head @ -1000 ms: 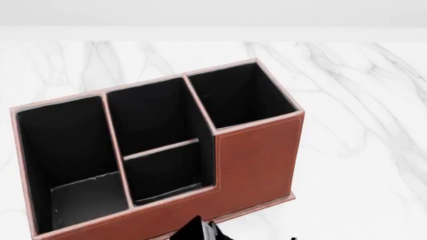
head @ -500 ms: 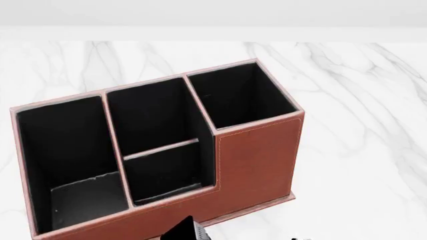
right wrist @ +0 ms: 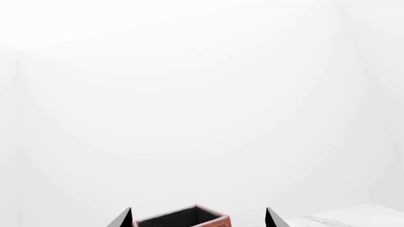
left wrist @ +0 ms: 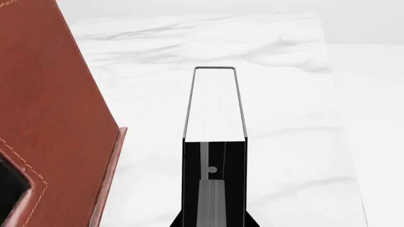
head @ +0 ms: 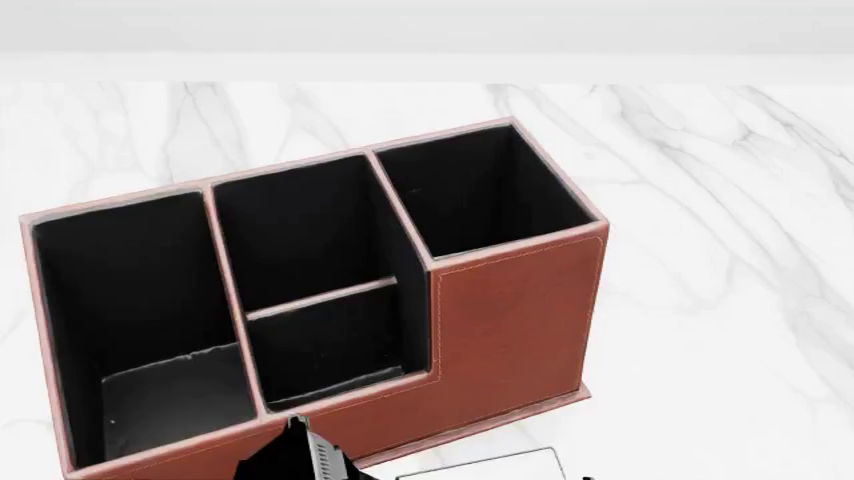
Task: Pick up the book and place it in the back compartment of the caddy.
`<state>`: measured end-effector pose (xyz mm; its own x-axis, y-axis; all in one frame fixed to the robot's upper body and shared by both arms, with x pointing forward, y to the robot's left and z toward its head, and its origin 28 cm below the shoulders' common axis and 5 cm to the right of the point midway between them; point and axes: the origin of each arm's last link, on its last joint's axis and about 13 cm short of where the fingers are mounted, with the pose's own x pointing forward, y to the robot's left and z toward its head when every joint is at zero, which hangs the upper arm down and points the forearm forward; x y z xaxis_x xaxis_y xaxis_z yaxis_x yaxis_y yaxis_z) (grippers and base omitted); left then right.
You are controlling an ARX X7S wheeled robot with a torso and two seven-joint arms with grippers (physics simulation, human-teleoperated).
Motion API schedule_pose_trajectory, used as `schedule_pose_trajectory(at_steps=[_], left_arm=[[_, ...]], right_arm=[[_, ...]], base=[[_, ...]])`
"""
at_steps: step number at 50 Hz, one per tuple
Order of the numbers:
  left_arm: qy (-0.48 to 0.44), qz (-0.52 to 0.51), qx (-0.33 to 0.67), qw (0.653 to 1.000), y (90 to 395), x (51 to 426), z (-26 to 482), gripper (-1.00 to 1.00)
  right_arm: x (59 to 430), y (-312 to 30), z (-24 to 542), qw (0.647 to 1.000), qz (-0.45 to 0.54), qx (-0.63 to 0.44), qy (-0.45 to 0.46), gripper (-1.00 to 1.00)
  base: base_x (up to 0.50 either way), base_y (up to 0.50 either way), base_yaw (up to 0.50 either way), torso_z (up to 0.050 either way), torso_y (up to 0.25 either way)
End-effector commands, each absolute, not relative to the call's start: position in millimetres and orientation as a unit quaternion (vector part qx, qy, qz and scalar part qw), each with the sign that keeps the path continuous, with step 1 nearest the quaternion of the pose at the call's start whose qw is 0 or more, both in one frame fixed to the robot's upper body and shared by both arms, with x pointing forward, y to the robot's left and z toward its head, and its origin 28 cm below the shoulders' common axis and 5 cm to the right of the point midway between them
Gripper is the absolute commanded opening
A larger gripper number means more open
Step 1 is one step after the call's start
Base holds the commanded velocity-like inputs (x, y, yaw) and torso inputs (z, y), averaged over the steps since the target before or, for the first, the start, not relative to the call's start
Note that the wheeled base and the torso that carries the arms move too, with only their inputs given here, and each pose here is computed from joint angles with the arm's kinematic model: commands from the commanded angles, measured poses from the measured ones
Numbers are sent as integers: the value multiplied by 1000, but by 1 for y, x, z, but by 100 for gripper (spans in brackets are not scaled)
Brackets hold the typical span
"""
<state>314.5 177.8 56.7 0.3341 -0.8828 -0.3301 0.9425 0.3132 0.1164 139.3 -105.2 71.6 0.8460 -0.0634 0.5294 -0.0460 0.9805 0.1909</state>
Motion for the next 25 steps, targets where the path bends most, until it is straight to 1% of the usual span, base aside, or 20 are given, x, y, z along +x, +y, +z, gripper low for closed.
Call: schedule_pose_trajectory(at_steps=[1,11,25], left_arm=[[62,-539,140,828,196,302,96,-100],[42,-520,140,842,212,294,121,-100],[31,-480,173,860,228,287,149,-100]], right_arm=[[140,-104,71,956,-4,97,-276,100],[141,-104,70,957,-3,96,-274,100],[141,-102,69,958,0,93,-272,100]], base=[[0,0,0,0,0],[0,0,0,0,1],[0,0,0,0,1]])
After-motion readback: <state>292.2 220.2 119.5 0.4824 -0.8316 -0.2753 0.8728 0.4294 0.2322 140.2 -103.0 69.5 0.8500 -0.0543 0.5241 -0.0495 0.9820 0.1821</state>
